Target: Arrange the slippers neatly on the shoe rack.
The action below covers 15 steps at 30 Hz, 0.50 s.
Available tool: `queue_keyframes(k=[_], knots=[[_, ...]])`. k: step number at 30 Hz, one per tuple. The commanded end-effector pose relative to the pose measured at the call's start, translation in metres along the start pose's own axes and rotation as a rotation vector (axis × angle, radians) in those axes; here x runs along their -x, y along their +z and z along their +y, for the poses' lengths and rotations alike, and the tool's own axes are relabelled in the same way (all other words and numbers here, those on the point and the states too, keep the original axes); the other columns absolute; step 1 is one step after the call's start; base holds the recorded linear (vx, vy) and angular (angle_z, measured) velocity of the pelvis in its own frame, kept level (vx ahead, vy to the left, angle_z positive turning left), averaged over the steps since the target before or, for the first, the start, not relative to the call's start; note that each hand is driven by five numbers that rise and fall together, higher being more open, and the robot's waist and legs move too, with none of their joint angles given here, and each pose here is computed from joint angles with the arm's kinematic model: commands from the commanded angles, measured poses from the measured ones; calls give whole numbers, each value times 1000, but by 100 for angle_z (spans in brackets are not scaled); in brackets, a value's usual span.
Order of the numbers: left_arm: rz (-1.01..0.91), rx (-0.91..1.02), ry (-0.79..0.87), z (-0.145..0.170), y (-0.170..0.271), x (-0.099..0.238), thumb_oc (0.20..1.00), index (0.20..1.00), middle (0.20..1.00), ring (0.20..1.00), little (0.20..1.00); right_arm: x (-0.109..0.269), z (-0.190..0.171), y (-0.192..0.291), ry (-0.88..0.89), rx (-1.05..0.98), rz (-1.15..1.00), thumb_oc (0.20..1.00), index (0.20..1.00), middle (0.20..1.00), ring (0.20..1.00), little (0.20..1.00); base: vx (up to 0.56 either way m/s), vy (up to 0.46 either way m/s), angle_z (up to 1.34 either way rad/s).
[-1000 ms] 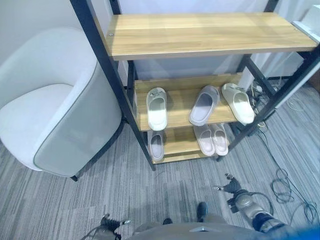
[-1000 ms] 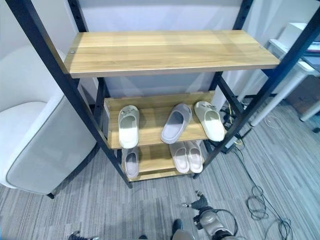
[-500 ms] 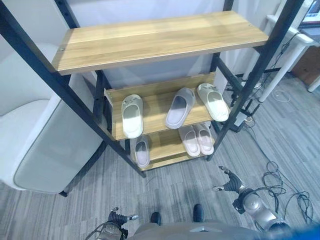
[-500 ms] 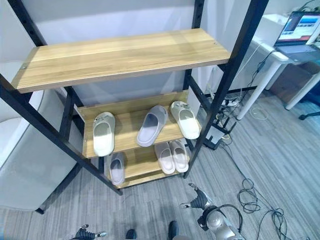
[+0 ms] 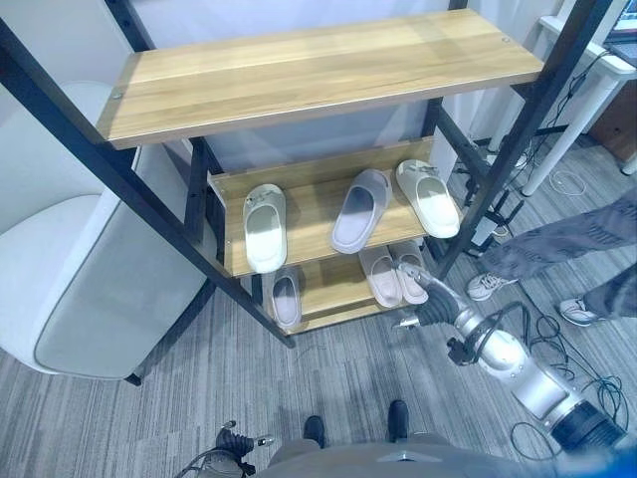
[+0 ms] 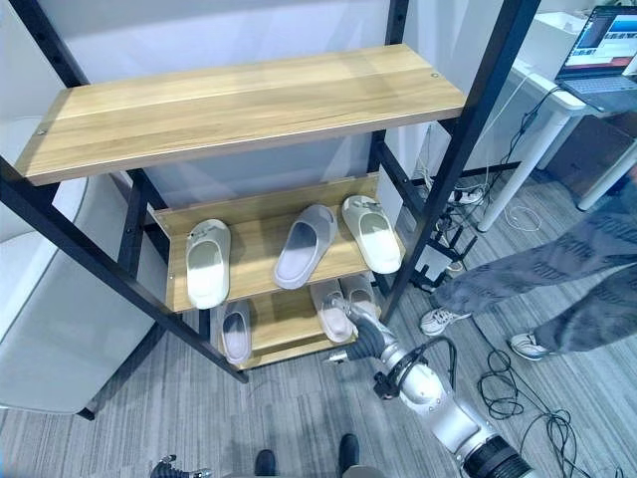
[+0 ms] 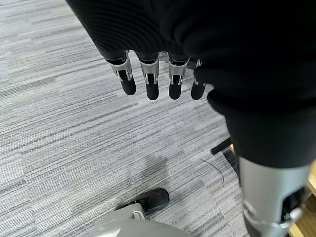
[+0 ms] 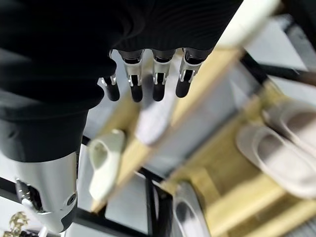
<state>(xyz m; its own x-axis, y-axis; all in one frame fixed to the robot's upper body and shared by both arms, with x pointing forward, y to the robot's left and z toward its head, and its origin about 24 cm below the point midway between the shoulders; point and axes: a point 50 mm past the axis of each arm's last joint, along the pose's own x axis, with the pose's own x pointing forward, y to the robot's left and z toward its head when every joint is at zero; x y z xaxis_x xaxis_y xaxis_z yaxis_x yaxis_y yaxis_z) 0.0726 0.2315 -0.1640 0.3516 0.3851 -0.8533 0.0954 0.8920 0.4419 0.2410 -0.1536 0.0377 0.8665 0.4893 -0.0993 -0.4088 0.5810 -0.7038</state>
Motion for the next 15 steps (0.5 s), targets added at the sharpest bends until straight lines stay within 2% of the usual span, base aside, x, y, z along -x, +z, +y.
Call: queue_keyframes(k=[1,2,6,15], knots=[[-27,-72,10,0,11,-2,1000,1000,1000,1000,1000,-5,-28,16,-188,192,-114,1000,1000,1000,1000,1000,0,0,0],[-36,-84,13,-2,11,-2,1000,1000,1000,1000,1000,-5,-52,15,-306,347,-104,1000,1000,1000,1000,1000,0,0,0],[-27,-86,19,-2,8,-1,1000,1000,1000,1000,1000,-6,-85,2,-471,439,-15,1000,1000,1000,1000,1000,0,0,0],[-42,-89,49,6,11,-3,1000,1000,1000,1000,1000,-20,-126,-4,-646,396,51,1000,1000,1000,1000,1000,4,3,0]])
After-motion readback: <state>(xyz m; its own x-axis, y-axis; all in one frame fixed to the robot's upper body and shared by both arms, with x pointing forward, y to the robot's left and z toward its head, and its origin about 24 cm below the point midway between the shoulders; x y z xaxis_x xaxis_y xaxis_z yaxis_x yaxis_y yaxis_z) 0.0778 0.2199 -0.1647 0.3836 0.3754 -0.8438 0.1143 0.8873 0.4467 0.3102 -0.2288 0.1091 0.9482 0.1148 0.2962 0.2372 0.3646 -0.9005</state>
